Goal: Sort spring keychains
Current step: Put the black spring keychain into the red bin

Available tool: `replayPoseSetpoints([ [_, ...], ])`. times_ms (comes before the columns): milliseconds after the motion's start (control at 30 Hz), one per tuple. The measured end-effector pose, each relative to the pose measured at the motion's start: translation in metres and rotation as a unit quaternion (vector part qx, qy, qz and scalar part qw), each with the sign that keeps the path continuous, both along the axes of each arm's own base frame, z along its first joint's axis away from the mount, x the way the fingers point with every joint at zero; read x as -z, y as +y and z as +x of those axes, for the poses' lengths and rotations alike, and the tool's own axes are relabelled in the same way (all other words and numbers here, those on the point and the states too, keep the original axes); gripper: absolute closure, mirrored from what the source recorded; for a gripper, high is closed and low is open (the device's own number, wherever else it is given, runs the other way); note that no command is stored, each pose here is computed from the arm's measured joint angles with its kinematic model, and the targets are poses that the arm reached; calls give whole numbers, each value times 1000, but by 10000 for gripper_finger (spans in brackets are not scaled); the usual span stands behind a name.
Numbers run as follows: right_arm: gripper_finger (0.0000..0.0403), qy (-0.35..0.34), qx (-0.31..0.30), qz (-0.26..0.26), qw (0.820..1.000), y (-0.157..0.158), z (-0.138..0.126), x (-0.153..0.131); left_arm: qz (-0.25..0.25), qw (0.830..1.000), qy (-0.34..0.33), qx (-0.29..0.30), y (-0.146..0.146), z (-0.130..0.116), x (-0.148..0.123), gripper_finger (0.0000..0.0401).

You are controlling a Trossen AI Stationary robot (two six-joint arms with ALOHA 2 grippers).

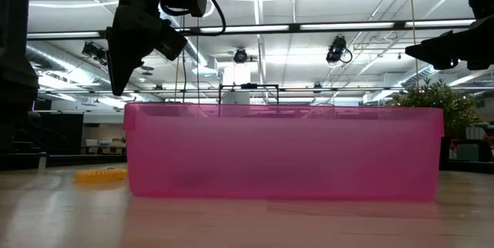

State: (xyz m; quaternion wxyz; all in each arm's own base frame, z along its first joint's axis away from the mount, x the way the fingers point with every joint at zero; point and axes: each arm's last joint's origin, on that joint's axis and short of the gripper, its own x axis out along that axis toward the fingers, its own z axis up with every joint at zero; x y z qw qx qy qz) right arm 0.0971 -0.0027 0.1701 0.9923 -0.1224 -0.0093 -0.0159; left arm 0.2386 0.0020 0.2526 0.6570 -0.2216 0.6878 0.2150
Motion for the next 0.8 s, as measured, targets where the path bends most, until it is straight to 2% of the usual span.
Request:
replayPoseSetpoints([
  [800,181,0,0,0,1000,0,0,0,11,1000,-9,7,2,1,0,213],
])
